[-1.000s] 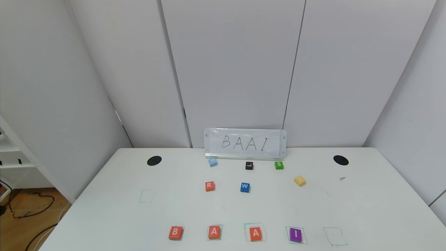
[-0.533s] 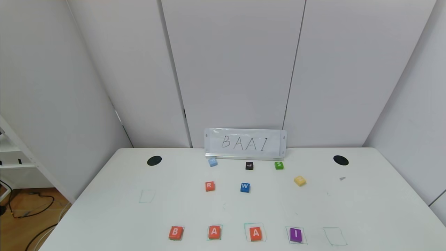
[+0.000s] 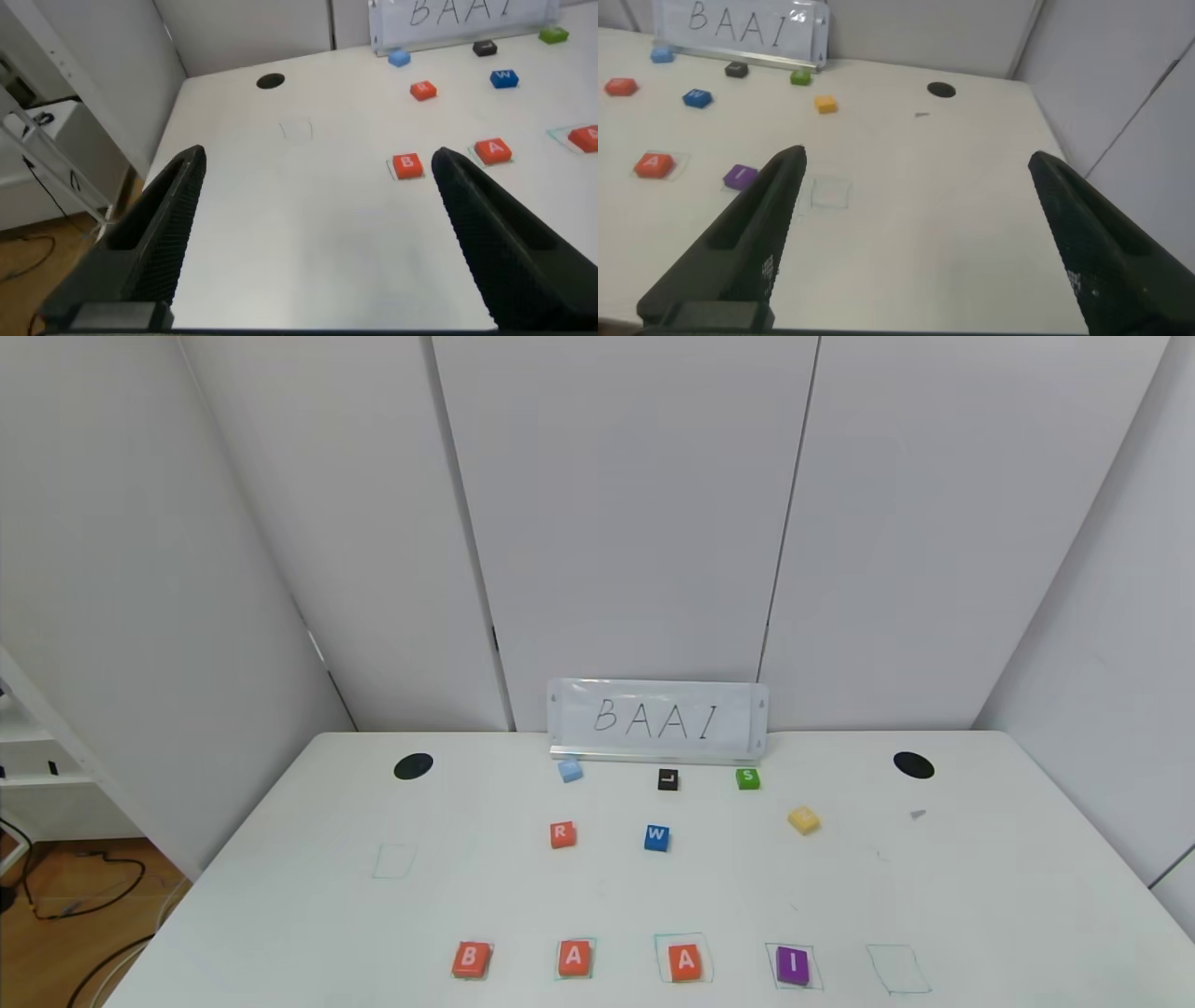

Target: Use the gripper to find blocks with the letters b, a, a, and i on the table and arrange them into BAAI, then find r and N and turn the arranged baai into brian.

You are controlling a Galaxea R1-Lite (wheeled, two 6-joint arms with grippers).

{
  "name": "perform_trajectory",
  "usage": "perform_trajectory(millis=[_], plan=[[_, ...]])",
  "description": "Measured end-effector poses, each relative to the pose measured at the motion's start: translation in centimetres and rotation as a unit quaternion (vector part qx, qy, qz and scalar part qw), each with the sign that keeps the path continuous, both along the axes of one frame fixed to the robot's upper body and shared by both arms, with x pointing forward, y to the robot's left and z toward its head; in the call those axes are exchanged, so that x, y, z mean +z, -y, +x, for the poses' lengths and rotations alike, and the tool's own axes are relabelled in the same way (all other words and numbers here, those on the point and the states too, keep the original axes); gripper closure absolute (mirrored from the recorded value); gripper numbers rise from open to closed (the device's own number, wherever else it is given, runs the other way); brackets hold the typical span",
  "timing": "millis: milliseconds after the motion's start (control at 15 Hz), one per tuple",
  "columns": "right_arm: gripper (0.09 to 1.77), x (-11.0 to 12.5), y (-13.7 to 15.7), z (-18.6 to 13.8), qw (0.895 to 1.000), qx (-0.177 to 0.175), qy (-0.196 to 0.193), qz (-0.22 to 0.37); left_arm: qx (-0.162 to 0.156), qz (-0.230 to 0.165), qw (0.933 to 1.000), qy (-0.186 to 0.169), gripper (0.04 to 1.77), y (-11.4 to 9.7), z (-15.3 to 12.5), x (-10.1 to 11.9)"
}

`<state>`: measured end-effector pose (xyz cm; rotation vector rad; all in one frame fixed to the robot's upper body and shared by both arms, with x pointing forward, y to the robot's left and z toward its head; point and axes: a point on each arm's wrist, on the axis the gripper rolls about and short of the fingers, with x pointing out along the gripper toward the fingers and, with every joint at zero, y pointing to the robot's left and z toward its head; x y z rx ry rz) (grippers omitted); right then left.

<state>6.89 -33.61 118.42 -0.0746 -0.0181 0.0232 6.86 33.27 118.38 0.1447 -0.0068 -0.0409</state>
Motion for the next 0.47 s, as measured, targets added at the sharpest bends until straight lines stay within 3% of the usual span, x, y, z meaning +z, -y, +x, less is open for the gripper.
perform_trajectory(millis=[200, 467], plan=[[0.15, -0.19, 0.01, -0.06, 1.000, -0.002, -0.016, 0.022, 0.003, -0.033, 0.9994, -0.008, 0.09, -0.01, 0.03, -0.22], [0.15, -0.10, 0.01, -0.07, 1.000, -0.002, -0.014, 0.024, 0.004, -0.041, 0.9991, -0.008, 0.09, -0.02, 0.03, -0.21]])
